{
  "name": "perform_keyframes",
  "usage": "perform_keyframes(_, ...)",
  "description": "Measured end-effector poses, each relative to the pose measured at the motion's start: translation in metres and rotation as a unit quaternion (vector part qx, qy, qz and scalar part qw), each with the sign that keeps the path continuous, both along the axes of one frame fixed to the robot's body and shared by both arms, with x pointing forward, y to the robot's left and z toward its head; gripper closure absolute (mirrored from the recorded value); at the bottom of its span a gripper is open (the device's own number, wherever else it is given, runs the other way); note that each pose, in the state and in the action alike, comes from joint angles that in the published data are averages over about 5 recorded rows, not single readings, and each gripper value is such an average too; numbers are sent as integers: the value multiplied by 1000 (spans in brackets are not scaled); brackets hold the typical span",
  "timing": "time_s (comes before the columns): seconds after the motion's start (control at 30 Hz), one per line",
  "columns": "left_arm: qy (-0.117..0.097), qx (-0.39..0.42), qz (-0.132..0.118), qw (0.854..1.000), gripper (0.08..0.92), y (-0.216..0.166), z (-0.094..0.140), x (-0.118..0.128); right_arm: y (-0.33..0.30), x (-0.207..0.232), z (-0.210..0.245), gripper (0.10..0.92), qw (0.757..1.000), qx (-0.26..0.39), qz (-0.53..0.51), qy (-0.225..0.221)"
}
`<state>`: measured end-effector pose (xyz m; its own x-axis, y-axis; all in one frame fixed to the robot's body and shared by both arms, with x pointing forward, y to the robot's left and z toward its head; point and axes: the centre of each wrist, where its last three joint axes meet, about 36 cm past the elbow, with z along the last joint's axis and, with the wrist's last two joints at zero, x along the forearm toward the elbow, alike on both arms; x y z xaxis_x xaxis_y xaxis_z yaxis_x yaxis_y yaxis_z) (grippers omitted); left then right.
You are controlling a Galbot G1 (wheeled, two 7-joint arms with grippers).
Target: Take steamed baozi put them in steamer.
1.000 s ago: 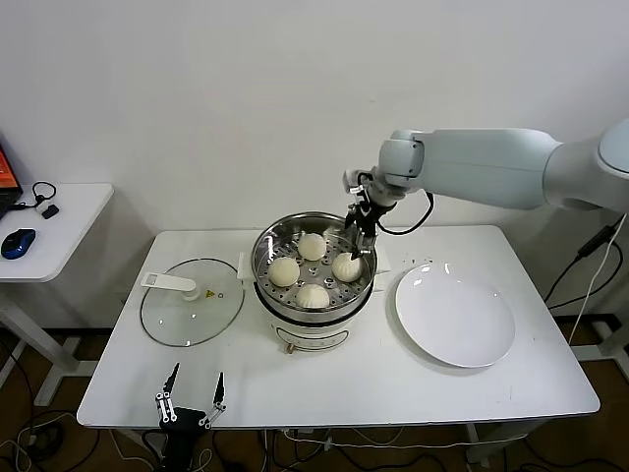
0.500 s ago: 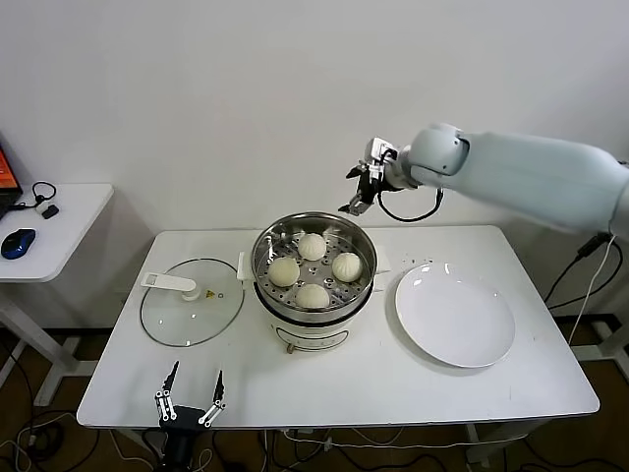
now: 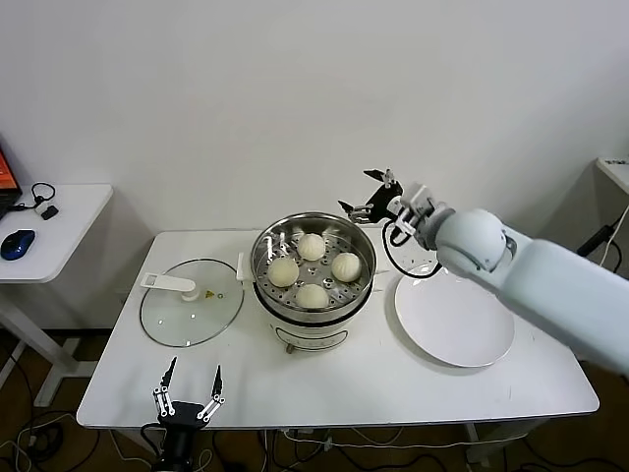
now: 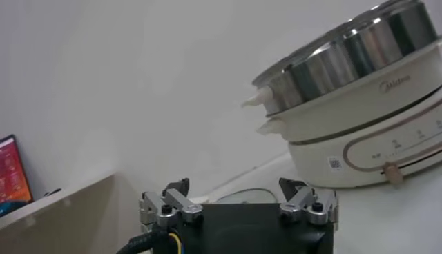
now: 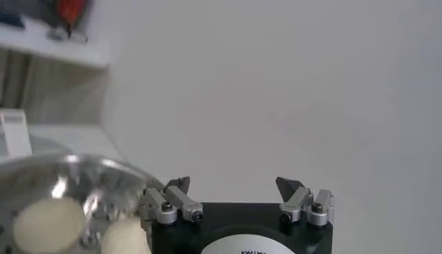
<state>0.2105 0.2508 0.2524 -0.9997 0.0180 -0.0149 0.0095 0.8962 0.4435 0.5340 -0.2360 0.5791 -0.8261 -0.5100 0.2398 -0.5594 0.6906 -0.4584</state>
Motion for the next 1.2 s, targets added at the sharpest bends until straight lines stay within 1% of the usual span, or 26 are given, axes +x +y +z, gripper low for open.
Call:
perform_keyframes(0.13,-3,0,1,1000,177,0,1,0,-6,-29,-15,200,996,75,-6,-42)
perform_keyframes(0.3,-7,0,2,1000,177,1,3,1,-18,-62,-49,200,981,173,-26,-82)
perform_keyframes(0.43,-9,-1,2,1000,177,-1,3,2,-29,-94,-89,200,965,238,-57,-97)
perform_keyframes(0.6,-11,-2,1,1000,177,-1,5,1,-34,-145,-147,200,945,298,-97,-95)
perform_keyframes(0.77,-13,-1,2,1000,177,0,7,0,-31,-200,-197,200,931,328,-131,-96)
perform_keyframes(0.93,-15,-2,4,1000,177,0,9,-1,-25,-256,-240,200,922,340,-165,-84)
perform_keyframes(1.07,-15,-3,4,1000,177,0,9,-1,-21,-292,-264,200,918,343,-185,-72)
perform_keyframes(1.2,-15,-3,3,1000,177,0,9,-1,-17,-315,-280,200,915,345,-195,-69)
